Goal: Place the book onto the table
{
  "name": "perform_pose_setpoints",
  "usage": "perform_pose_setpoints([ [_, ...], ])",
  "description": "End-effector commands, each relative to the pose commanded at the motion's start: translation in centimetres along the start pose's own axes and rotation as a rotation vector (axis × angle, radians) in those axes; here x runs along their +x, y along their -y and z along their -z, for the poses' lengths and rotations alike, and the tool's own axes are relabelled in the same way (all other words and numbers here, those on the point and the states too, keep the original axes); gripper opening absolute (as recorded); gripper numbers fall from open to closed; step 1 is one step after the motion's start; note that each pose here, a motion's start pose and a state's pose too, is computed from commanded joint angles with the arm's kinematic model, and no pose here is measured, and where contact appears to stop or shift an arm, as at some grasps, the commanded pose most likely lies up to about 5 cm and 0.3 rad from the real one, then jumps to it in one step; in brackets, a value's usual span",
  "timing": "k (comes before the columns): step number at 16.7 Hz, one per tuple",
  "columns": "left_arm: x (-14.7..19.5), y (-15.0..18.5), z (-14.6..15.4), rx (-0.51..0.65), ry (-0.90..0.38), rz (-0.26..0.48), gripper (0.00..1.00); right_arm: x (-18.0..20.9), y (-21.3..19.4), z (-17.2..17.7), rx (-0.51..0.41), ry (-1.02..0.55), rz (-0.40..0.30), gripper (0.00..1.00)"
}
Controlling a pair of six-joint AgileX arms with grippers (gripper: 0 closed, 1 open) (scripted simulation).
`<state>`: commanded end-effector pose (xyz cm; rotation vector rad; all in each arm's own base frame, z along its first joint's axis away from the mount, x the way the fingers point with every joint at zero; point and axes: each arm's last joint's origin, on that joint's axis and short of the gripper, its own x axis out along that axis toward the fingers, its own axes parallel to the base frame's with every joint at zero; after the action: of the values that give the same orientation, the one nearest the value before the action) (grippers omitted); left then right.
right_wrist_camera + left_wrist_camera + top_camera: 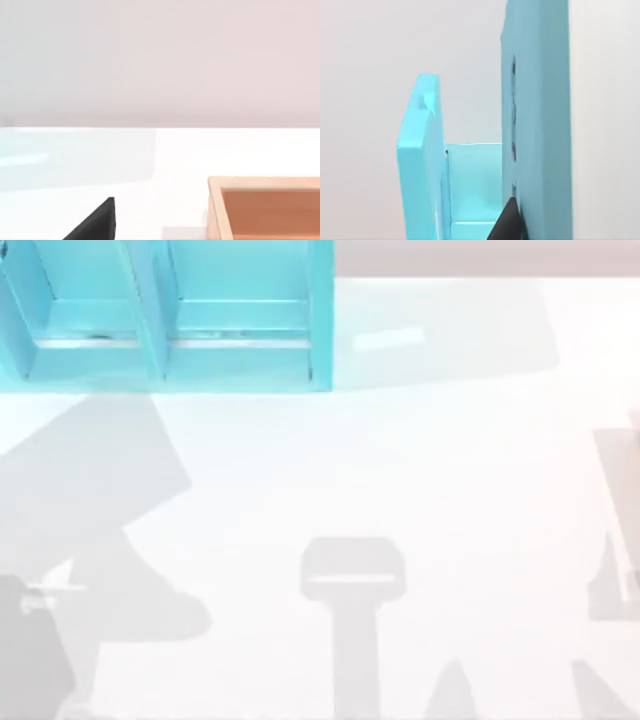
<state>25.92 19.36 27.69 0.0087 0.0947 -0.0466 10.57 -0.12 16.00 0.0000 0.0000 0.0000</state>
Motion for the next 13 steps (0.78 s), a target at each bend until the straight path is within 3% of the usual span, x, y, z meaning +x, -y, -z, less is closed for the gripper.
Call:
perform_pose_setpoints([
  [7, 0.0, 0.2, 0.3, -0.015, -0.014, -0.001, 0.0, 0.0, 0.0, 0.0, 0.0, 0.0, 0.0, 1.0],
  [10, 1.2, 1.4, 2.4, -0.139, -0.097, -0.027, 0.0, 0.0, 0.0, 0.0, 0.0, 0.0, 0.0, 1.0],
  [13, 3.4, 4.5, 6.0, -0.354, -0.258, -0.071, 0.0, 0.0, 0.0, 0.0, 0.0, 0.0, 0.0, 1.0],
])
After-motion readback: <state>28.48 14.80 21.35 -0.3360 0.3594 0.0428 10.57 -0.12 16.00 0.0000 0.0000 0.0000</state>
